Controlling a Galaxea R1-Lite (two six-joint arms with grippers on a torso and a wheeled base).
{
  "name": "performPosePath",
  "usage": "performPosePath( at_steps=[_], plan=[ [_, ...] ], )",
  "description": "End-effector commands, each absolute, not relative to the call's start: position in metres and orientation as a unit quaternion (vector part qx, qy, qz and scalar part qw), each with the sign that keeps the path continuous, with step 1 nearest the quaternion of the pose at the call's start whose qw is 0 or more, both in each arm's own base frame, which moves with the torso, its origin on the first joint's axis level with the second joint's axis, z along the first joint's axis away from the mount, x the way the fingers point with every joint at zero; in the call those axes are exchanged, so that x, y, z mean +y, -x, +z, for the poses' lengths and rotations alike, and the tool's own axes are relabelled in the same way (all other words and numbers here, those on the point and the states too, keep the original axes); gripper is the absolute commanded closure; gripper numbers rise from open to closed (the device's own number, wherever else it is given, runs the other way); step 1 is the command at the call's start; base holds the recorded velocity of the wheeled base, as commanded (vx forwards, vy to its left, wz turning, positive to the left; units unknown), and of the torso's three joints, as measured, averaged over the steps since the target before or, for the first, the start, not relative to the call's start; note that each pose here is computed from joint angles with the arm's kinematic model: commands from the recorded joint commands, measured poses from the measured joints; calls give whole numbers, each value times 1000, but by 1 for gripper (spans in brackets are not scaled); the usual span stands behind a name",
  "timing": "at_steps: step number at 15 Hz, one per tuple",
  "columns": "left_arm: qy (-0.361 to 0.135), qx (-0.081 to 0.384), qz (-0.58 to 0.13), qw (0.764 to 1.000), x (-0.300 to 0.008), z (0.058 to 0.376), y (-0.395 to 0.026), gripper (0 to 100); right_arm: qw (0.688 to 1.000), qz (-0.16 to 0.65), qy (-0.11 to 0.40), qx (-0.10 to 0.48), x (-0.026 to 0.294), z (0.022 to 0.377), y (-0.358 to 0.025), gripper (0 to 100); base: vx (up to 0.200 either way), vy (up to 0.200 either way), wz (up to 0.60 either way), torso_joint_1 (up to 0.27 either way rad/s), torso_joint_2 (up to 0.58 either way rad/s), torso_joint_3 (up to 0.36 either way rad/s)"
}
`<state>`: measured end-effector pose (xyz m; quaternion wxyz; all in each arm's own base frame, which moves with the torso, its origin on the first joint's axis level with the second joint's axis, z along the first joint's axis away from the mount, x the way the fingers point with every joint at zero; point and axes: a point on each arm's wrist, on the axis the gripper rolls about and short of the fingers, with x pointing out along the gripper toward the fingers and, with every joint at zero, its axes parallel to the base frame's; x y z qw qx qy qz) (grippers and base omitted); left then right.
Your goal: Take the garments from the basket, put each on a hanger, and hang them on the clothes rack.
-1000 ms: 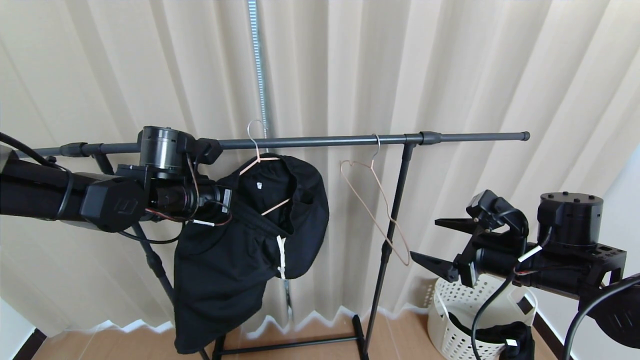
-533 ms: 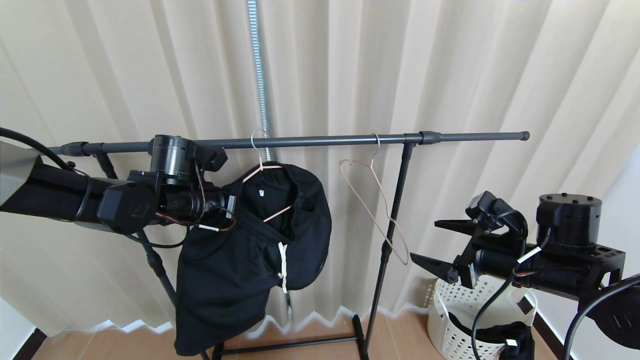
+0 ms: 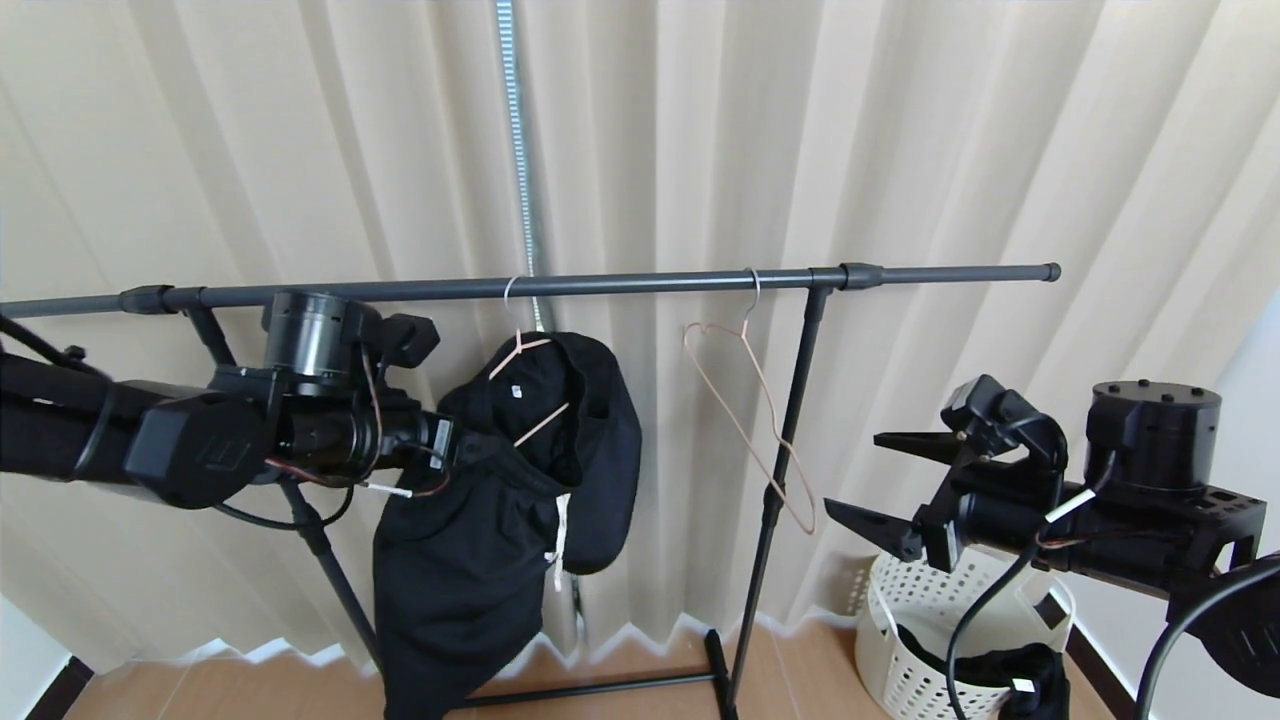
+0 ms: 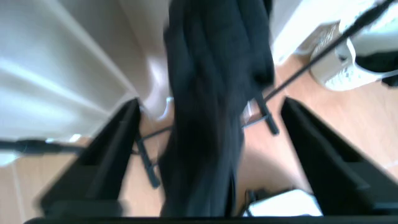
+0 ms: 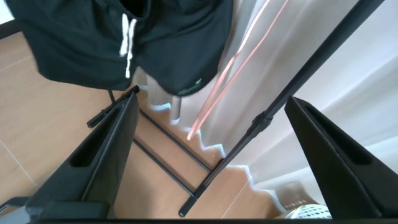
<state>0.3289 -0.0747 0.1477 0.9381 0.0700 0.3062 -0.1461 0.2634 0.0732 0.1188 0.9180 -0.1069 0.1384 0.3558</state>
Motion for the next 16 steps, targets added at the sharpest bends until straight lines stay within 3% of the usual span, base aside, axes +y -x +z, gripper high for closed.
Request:
performPosePath(
  at_steps=[1, 5, 7, 8, 12, 14, 15, 16],
  plan=[
    [-75, 279, -147, 946, -62, 173, -274, 0, 931, 338, 117, 76, 66, 156, -238, 0, 0, 0, 0, 0, 0, 0],
    [-68, 212, -144, 964, -42, 201, -186, 0, 967, 232, 95, 34, 47, 188, -176, 0, 0, 0, 0, 0, 0, 0],
    [-66, 205, -141, 966, -33, 199, -147, 0, 974, 202, 96, 38, 39, 192, -147, 0, 0, 0, 0, 0, 0, 0],
    [-63, 203, -137, 967, -25, 189, -111, 0, 977, 183, 98, 42, 30, 192, -115, 0, 0, 0, 0, 0, 0, 0],
    [-49, 169, -133, 975, -5, 143, -20, 0, 979, 159, 101, 78, 10, 154, -35, 0, 0, 0, 0, 0, 0, 0],
    [-49, 179, -132, 974, -1, 127, 3, 0, 980, 145, 99, 94, 6, 132, -19, 0, 0, 0, 0, 0, 0, 0],
    [-48, 178, -127, 975, 3, 111, 20, 0, 983, 126, 89, 97, 3, 104, -7, 0, 0, 0, 0, 0, 0, 0],
    [-48, 178, -125, 975, 3, 110, 21, 0, 984, 124, 88, 96, 2, 102, -6, 0, 0, 0, 0, 0, 0, 0]
  ],
)
